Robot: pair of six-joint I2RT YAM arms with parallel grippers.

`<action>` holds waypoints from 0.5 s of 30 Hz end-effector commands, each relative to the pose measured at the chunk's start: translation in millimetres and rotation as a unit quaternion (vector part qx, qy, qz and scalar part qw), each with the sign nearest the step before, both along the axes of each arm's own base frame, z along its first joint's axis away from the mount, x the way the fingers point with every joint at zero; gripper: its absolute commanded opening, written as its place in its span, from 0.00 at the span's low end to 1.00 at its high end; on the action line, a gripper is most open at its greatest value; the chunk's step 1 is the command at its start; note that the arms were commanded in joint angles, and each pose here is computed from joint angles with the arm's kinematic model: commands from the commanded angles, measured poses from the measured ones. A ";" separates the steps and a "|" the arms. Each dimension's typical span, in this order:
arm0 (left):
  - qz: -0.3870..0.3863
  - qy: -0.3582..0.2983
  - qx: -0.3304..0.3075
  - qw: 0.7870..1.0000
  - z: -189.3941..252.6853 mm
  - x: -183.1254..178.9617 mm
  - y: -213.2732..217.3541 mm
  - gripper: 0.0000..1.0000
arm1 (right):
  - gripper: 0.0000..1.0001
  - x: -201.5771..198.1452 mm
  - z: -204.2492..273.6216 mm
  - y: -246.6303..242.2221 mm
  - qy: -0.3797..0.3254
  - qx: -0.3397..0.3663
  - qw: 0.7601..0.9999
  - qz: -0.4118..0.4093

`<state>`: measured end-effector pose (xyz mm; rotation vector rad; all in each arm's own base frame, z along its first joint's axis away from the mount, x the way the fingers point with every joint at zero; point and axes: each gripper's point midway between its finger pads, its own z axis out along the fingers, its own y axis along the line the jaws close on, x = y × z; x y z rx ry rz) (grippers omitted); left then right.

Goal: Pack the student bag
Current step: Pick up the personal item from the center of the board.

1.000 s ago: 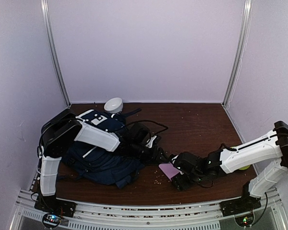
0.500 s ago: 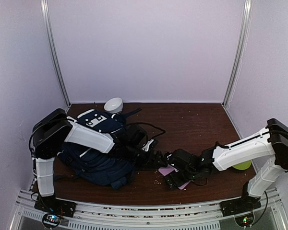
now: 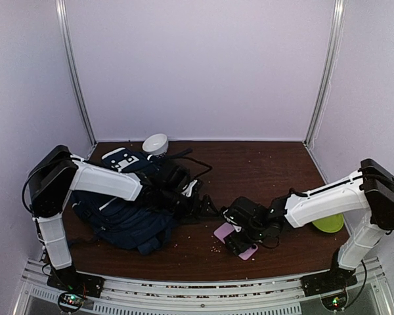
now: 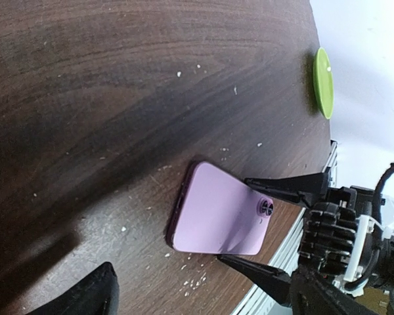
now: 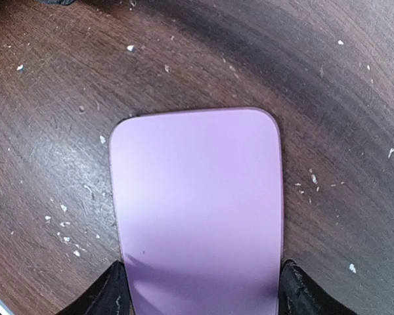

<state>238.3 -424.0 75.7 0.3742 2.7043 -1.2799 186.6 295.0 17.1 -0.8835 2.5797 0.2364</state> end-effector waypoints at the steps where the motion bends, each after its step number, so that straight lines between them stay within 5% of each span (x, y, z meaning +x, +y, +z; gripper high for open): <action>1: 0.018 -0.031 0.006 0.999 10.5 15.6 9.1 0.94 | 0.63 -20.1 -30.5 -21.8 0.057 -0.066 0.996 0.025; 6: 0.016 -0.038 0.004 0.999 16.9 17.9 6.9 0.94 | 0.48 -15.7 -21.2 -19.7 0.040 -0.042 0.998 0.007; 15: 0.012 -0.046 0.002 0.999 24.6 22.7 1.6 0.94 | 0.44 -0.9 24.2 -17.5 -0.025 0.030 0.999 -0.026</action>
